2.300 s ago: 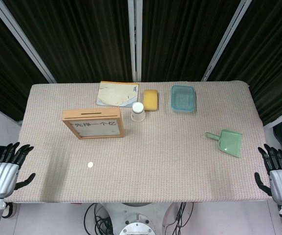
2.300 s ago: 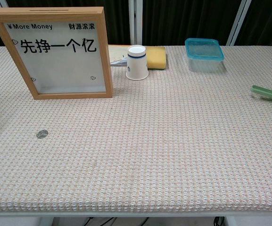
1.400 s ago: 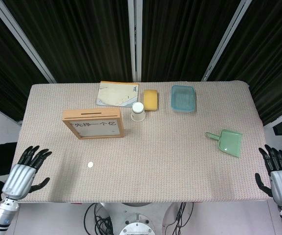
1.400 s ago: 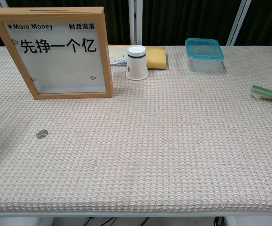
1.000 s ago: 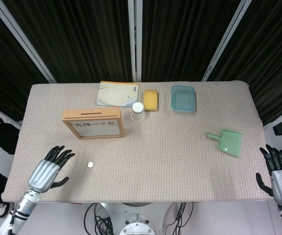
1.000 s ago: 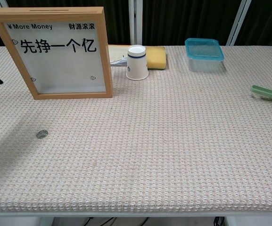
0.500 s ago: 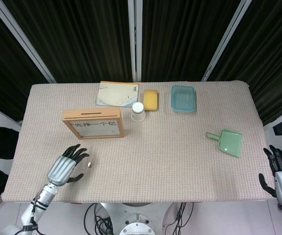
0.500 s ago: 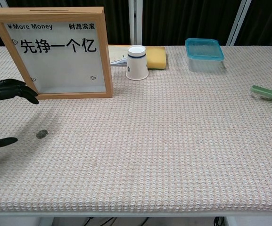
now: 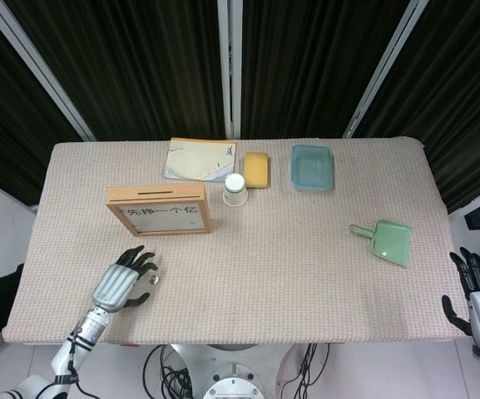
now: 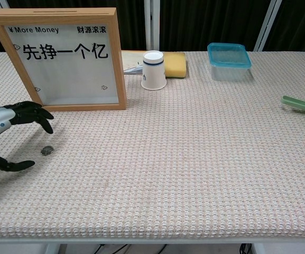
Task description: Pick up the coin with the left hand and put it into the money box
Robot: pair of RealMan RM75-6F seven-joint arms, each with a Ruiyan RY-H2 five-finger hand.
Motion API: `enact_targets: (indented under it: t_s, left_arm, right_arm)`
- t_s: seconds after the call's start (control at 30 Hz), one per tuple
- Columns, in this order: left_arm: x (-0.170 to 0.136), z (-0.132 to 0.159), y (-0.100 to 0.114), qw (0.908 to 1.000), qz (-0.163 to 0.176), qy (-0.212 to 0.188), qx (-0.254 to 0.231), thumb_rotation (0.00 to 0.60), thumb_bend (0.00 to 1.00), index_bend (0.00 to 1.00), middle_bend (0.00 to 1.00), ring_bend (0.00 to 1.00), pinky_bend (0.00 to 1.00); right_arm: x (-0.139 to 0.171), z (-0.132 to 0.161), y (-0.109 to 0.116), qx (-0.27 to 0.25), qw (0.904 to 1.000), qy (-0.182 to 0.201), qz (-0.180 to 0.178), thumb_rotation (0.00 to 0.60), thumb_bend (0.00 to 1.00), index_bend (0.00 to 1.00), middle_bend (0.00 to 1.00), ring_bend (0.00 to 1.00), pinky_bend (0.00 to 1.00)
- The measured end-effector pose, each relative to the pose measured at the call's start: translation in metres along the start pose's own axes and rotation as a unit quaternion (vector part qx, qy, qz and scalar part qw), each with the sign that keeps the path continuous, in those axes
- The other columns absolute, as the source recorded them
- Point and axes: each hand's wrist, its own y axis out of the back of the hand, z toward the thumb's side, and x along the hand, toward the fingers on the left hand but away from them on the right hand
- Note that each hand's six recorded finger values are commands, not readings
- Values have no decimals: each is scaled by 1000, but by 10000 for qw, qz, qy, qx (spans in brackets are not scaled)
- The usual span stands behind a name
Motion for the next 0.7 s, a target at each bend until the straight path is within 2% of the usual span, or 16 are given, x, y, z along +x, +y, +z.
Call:
enact_targets:
  t_s: [0.13, 0.7]
  left_arm:
    - [2, -3, -2, 10000, 2, 48, 48, 600, 242, 371, 148, 24, 131]
    - [6, -5, -12, 9999, -74, 101, -55, 600, 248, 407, 148, 24, 131]
  right_arm:
    - [-1, 1, 1, 4, 10000, 0, -8, 600, 367, 0, 0, 0, 0]
    - [-2, -3, 0, 16, 10000, -71, 31, 600, 367, 0, 0, 0, 0]
